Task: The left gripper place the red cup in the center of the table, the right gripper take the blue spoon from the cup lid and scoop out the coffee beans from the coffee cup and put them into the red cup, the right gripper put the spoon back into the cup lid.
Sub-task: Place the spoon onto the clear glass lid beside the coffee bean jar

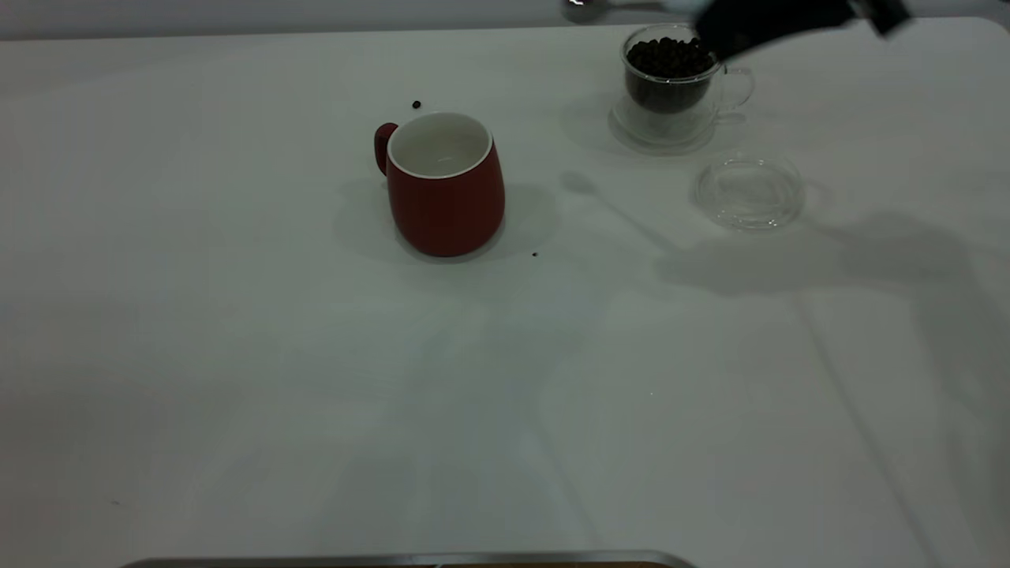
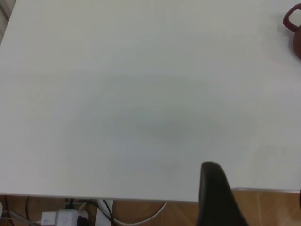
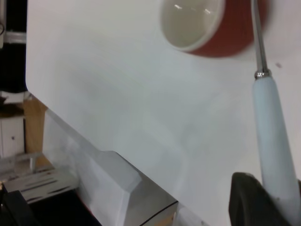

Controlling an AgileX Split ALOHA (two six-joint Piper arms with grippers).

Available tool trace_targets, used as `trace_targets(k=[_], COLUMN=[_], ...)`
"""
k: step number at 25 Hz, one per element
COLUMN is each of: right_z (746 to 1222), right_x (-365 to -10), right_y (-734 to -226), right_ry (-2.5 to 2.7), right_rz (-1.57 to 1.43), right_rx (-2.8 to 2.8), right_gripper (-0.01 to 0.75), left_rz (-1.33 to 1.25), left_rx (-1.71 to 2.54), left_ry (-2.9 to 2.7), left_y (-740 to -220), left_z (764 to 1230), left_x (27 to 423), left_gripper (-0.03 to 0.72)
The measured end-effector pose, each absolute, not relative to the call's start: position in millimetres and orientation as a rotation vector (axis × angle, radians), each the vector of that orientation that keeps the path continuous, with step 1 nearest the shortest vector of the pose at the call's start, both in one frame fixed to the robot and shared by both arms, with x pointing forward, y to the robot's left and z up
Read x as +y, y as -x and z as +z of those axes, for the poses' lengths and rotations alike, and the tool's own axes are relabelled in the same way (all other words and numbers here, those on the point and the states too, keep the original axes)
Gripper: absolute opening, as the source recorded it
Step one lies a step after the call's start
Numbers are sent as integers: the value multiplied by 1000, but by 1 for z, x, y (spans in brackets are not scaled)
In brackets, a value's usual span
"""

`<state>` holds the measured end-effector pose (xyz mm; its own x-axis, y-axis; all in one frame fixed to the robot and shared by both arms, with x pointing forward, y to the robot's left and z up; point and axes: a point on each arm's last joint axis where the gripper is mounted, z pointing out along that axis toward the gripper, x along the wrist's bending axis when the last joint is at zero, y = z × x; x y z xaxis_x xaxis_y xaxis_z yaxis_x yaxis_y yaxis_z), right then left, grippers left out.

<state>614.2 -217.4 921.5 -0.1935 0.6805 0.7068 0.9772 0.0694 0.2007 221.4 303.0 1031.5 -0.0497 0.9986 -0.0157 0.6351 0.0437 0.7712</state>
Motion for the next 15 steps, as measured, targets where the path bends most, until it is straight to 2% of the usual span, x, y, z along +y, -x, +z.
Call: trace_targets(k=[6,15], right_z=[901,862], right_x=[-258,-298], right_y=[-595,-581], right_ry=[1818,2047], right_rz=[-947,-859], right_rx=[-1759,-1578], right_gripper=[95,95], left_rz=[806,806], left_rx=[1748,1748], left_ry=[-1648,-1648], left_y=[-221,-221], left_z=[1032,1032], left_x=[303,303], left_gripper=[482,482])
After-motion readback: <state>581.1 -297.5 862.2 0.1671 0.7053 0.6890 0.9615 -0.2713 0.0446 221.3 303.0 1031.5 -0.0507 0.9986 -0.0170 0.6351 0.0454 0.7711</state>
